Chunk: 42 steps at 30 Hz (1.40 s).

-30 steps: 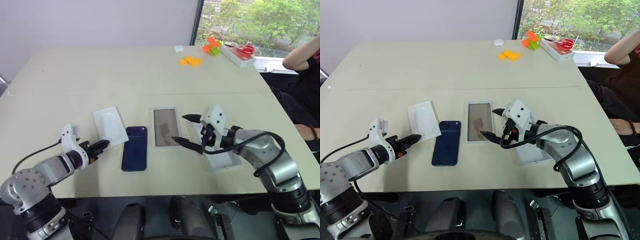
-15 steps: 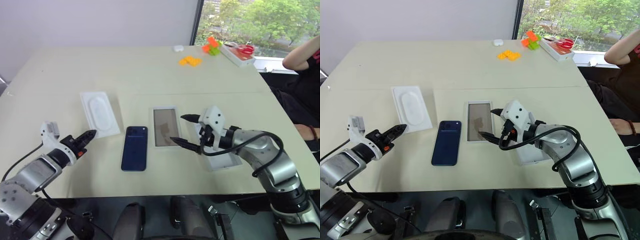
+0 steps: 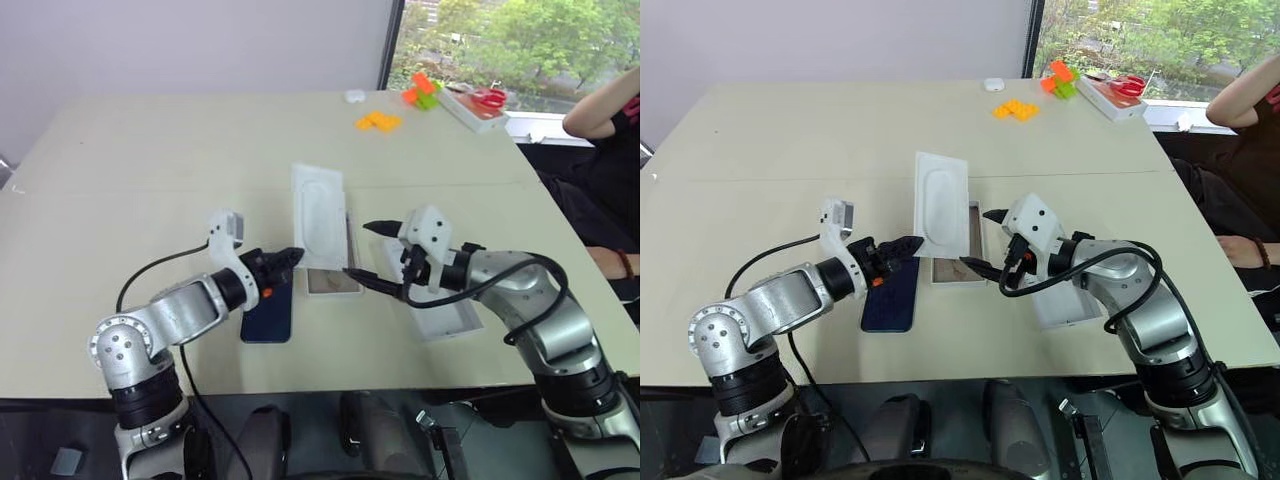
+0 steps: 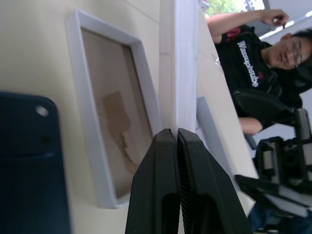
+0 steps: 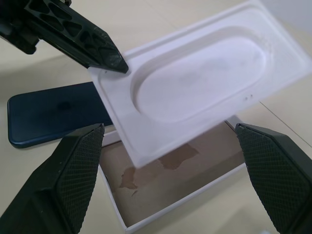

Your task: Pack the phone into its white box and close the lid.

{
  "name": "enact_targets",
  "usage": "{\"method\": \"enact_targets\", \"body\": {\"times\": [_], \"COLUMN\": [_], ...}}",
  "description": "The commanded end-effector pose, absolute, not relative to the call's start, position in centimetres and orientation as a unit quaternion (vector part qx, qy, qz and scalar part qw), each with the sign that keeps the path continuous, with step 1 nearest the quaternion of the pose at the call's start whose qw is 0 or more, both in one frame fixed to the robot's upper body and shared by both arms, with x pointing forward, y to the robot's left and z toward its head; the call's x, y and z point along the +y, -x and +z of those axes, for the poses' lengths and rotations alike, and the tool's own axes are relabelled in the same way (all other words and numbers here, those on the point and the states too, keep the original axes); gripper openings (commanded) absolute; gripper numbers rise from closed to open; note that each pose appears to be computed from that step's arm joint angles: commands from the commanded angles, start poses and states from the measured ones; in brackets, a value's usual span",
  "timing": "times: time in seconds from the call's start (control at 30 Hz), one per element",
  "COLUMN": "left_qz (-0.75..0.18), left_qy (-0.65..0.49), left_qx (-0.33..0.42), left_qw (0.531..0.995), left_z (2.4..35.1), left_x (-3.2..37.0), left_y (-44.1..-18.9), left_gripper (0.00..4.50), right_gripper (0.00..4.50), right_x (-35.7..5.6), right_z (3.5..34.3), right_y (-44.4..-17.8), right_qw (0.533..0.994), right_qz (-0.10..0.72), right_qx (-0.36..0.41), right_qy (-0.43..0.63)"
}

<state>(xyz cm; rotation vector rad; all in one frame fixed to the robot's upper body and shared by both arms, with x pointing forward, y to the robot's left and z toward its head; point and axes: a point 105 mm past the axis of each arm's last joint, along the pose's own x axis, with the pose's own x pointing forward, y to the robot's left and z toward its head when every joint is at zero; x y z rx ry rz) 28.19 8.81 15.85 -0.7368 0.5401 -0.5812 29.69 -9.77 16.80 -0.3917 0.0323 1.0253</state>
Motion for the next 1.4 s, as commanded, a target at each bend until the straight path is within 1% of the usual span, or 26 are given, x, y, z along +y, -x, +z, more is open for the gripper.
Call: {"method": "enact_targets", "body": {"times": [0.03, 0.37, 0.73, 0.83, 1.4], "left_qz": [-0.266, -0.212, -0.216, -0.209, -0.22], "left_qy": [0.373, 0.373, 0.358, 0.357, 0.355], "left_qx": [0.289, 0.338, 0.352, 0.364, 0.368], "left_qw": [0.841, 0.838, 0.837, 0.834, 0.831], "left_z": [16.4, 15.1, 14.8, 14.2, 14.2], "left_x": [7.9, 6.6, 6.0, 5.9, 5.4], "left_y": [-27.8, -28.1, -28.6, -28.5, -28.4], "left_gripper": [0.06, 0.06, 0.06, 0.06, 0.06], "right_gripper": [4.5, 4.5, 4.5, 4.5, 4.5], "right_x": [-10.1, -10.1, -11.9, -12.3, -12.3], "right_z": [17.9, 17.8, 17.2, 17.3, 17.1], "right_y": [-29.6, -29.8, -30.2, -30.3, -30.1], "right_qw": [0.855, 0.858, 0.872, 0.874, 0.874], "right_qz": [0.479, 0.475, 0.448, 0.442, 0.442], "right_qx": [-0.006, -0.005, 0.03, 0.029, 0.028], "right_qy": [0.196, 0.197, 0.194, 0.2, 0.202]}}
